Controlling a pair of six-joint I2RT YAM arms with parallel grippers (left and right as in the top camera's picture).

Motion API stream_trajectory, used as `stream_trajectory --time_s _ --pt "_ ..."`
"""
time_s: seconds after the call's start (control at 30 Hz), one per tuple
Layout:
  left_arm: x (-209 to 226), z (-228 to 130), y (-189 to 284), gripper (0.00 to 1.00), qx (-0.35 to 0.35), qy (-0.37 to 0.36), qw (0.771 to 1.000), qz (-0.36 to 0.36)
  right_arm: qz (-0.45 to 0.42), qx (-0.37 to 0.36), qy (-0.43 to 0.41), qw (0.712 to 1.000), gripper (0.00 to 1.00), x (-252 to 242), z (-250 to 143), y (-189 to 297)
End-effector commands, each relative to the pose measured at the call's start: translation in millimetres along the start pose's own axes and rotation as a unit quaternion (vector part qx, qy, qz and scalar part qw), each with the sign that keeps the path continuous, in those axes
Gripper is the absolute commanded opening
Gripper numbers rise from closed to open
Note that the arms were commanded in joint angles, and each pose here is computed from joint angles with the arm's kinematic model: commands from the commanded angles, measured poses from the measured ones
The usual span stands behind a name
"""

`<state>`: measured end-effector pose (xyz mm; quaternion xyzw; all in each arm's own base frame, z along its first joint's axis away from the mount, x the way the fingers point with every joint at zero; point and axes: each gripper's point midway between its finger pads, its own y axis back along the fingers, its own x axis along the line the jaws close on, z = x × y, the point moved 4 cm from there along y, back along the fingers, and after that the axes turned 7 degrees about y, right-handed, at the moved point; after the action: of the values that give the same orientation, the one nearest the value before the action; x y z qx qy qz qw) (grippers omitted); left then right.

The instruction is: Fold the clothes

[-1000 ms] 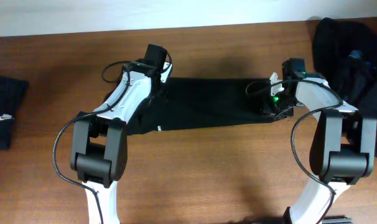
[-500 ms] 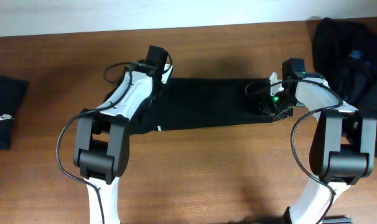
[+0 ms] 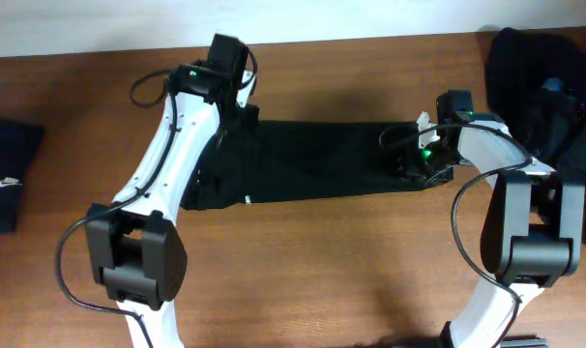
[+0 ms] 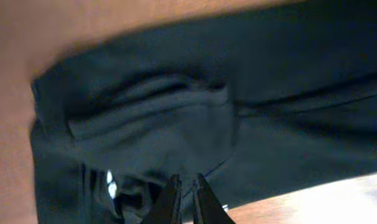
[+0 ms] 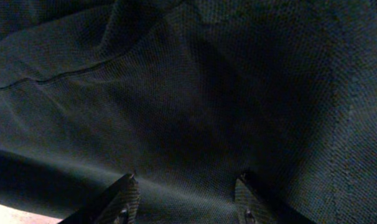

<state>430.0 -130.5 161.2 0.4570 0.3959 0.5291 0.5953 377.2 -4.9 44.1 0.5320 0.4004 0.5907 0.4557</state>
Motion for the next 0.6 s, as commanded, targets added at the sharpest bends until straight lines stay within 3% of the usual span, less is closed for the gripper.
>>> stream_trajectory --time_s 0.0,0.33,0.57 --pt "19 -25 -32 0.11 0.045 0.046 0.997 0.048 -0.062 0.066 -0.017 0.996 0.56 -30 -31 -31" --pt "36 -65 -96 0.30 0.066 0.068 0.994 0.050 -0.059 0.069 -0.018 0.996 0.57 -29 -33 -31" --pt "34 -39 -70 0.28 0.020 0.072 0.996 0.041 -0.034 0.053 -0.017 0.998 0.61 -17 -19 -9"
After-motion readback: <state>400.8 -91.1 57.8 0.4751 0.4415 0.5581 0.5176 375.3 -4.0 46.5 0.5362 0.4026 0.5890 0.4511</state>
